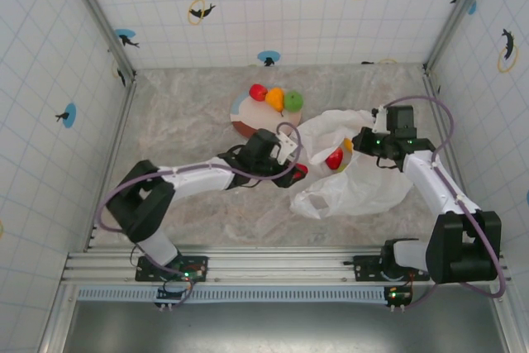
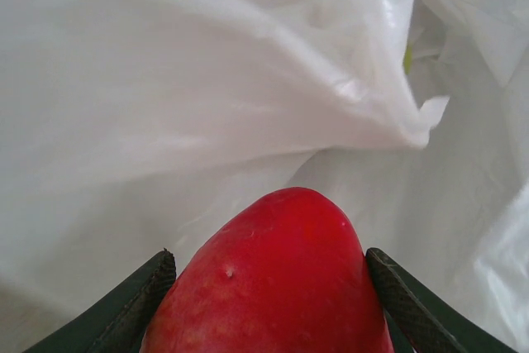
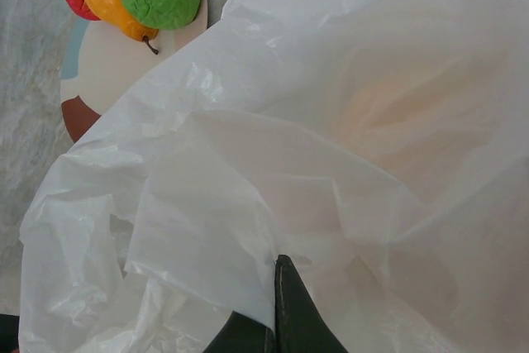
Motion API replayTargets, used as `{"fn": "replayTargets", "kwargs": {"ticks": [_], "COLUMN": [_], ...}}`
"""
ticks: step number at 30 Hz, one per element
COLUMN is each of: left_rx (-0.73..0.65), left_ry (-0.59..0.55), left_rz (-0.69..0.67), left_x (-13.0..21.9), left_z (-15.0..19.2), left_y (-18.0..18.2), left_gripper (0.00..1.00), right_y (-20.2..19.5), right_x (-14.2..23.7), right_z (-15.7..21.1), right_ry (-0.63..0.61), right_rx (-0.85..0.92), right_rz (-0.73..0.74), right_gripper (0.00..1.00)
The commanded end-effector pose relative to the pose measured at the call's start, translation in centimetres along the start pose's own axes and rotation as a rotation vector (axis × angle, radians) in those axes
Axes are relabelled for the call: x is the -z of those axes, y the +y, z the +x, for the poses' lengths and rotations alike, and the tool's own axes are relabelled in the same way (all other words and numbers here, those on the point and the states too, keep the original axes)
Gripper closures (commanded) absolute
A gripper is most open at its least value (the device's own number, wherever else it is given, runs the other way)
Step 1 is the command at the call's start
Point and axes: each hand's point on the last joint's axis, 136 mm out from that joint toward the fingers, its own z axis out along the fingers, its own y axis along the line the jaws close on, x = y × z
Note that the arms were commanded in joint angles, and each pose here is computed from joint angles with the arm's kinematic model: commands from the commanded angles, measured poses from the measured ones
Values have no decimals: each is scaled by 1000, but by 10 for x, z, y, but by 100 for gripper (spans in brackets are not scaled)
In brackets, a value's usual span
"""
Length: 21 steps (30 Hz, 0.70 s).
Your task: Place the fruits into the plastic bag
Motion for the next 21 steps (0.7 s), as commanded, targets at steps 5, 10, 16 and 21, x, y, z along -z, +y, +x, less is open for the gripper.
{"fn": "replayTargets", "kwargs": {"ticks": [5,10,16,21], "left_rx": [-83,-64,-16,-16], "left_ry": [-4,-11,-13,-20], "left_rz": [143,224,293,274], "left_x": [-49,-78,-95,-87], "left_z": [-22,-23,-22,-19], "left_y": [-44,-68,-86,-83], "left_gripper": [42,40,35,24], "right_y": [21,23,21,19], "right_x": [8,7,8,9], "right_z": [-16,-16,-13,-13], "right_ry": [-59,-70,-67,-69], "right_rx": [4,-12,-12,-7], "right_rz": [-64,-82,-73,-60], "right_gripper": [100,100,100,100]}}
